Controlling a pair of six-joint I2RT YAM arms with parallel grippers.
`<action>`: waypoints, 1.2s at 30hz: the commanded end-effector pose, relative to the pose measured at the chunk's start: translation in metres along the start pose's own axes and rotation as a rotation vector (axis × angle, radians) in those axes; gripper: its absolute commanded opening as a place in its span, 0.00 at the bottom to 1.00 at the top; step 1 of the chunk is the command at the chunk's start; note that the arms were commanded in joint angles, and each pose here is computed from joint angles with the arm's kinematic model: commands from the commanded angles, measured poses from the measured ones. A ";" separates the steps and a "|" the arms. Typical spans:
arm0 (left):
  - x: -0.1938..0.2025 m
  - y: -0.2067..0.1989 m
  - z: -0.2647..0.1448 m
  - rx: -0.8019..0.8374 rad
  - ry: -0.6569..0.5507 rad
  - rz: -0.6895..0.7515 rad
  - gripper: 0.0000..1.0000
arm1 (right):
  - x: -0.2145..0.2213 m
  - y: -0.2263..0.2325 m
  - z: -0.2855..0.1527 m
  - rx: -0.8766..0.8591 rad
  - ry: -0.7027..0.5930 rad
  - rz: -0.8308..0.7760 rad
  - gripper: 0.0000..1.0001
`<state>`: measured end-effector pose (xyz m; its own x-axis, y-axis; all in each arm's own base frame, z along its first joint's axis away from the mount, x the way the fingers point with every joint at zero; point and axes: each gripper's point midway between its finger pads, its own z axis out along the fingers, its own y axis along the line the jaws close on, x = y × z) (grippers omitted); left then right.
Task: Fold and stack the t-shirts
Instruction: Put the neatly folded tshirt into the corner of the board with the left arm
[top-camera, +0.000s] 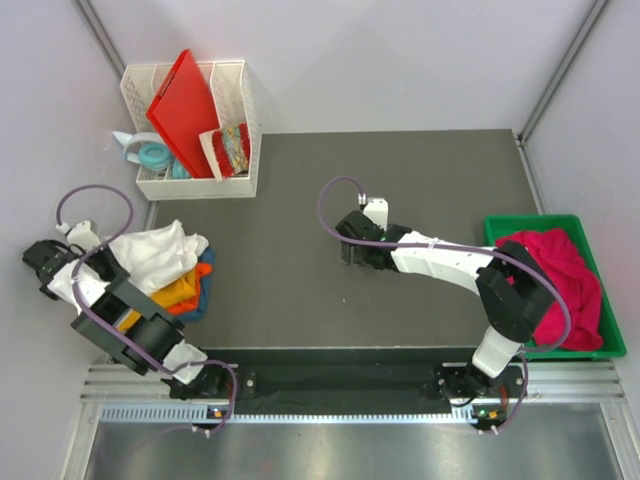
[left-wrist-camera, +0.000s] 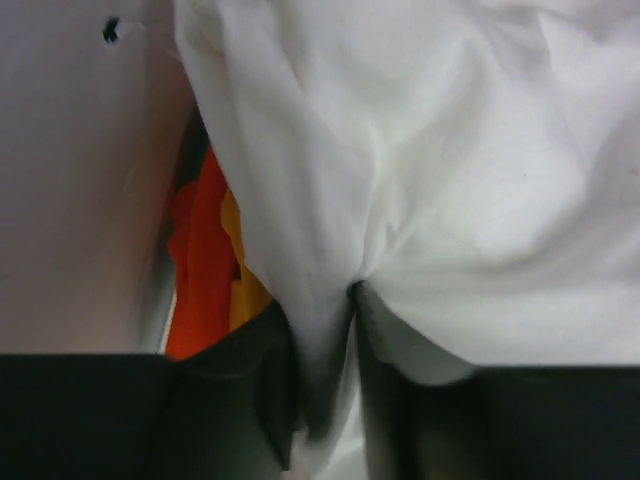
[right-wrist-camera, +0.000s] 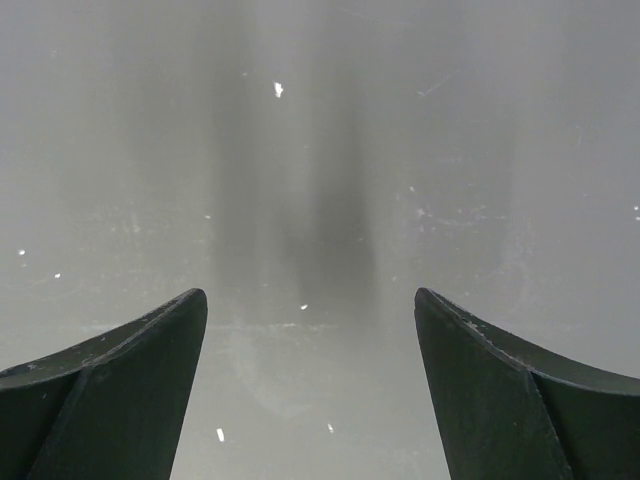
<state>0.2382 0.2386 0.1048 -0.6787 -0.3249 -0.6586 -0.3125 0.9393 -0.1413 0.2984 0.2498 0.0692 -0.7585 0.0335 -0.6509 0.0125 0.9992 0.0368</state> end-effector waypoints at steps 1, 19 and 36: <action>-0.059 -0.009 -0.037 -0.003 -0.187 0.112 0.45 | -0.015 0.019 -0.006 -0.032 -0.044 0.016 0.84; -0.031 -0.134 -0.055 0.314 -0.122 0.205 0.51 | -0.006 0.027 -0.007 -0.048 -0.035 0.003 0.84; 0.080 -0.161 -0.069 0.473 0.219 0.363 0.00 | -0.002 0.022 -0.005 -0.023 -0.027 -0.008 0.84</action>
<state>0.2272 0.0812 0.1324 -0.7806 -0.0547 -0.6226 0.1432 0.9540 -0.2633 0.2909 0.2609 0.0661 -0.7637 0.0072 -0.6455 -0.0141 0.9995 0.0278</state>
